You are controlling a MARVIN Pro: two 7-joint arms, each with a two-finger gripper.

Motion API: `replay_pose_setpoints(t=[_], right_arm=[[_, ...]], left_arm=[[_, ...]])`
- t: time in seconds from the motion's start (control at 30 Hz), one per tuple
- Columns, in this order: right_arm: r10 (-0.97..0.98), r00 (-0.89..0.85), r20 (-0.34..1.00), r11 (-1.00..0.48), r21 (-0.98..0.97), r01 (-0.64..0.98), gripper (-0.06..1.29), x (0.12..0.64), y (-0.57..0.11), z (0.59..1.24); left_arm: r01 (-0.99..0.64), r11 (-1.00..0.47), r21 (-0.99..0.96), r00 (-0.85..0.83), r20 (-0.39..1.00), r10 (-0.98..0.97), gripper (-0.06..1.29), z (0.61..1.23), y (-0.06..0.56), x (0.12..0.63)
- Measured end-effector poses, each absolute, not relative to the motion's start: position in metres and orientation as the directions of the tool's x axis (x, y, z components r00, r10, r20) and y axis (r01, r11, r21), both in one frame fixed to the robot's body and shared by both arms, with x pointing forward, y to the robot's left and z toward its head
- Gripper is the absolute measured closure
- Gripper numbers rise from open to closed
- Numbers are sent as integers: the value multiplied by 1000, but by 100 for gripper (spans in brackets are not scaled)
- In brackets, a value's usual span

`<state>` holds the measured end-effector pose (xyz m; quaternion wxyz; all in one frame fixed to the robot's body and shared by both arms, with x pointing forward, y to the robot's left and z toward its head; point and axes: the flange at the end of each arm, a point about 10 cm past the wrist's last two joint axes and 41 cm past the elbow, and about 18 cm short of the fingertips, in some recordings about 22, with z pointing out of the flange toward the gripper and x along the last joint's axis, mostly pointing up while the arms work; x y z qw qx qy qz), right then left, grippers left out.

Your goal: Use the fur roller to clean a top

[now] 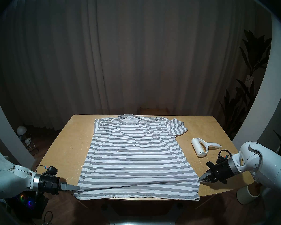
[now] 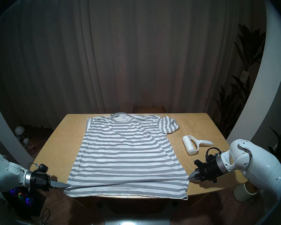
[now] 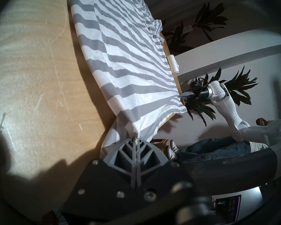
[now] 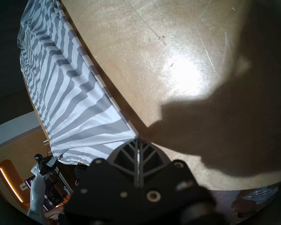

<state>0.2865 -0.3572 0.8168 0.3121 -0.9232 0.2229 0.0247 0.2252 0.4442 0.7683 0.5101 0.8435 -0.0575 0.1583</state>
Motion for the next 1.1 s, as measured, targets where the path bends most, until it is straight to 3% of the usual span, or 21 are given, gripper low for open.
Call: replay_pose_setpoints(t=[0.03,0.07,0.13,0.3,0.33,0.37,0.4,0.47,0.73,0.9,0.97,1.1], right_arm=[[-396,900,-185,-706,-565,-427,126,287,-357,817],[-395,900,-185,-707,-564,-426,126,286,-357,817],[-394,900,-186,-708,-563,-426,126,286,-357,816],[-386,906,-177,-701,-582,-412,121,291,-353,824],[-385,906,-176,-701,-583,-411,103,291,-353,824],[-385,906,-177,-701,-583,-411,74,291,-353,824],[-385,906,-177,-701,-582,-411,31,291,-353,825],[-385,906,-178,-703,-579,-413,14,291,-354,825],[-414,894,-173,-712,-551,-436,10,294,-371,829],[-440,884,-156,-721,-526,-452,10,297,-388,836],[-449,882,-147,-724,-519,-455,9,299,-393,840],[-454,881,-133,-723,-522,-452,8,303,-397,847]], left_arm=[[-258,-473,843,943,326,66,102,768,444,225],[-256,-472,843,943,325,69,87,768,444,225],[-253,-465,848,943,323,76,35,769,444,225],[-237,-452,860,946,311,96,35,768,444,222],[-234,-449,862,946,308,99,35,768,444,221],[-232,-447,864,947,306,101,35,767,444,221],[-229,-445,866,947,304,103,34,767,444,220],[-225,-441,869,948,299,106,32,767,445,219],[-158,-402,902,959,238,157,22,762,452,203],[-89,-397,913,956,191,223,23,761,474,188],[-53,-423,905,954,171,246,5,758,488,177],[-18,-451,892,940,169,297,2,756,507,166]])
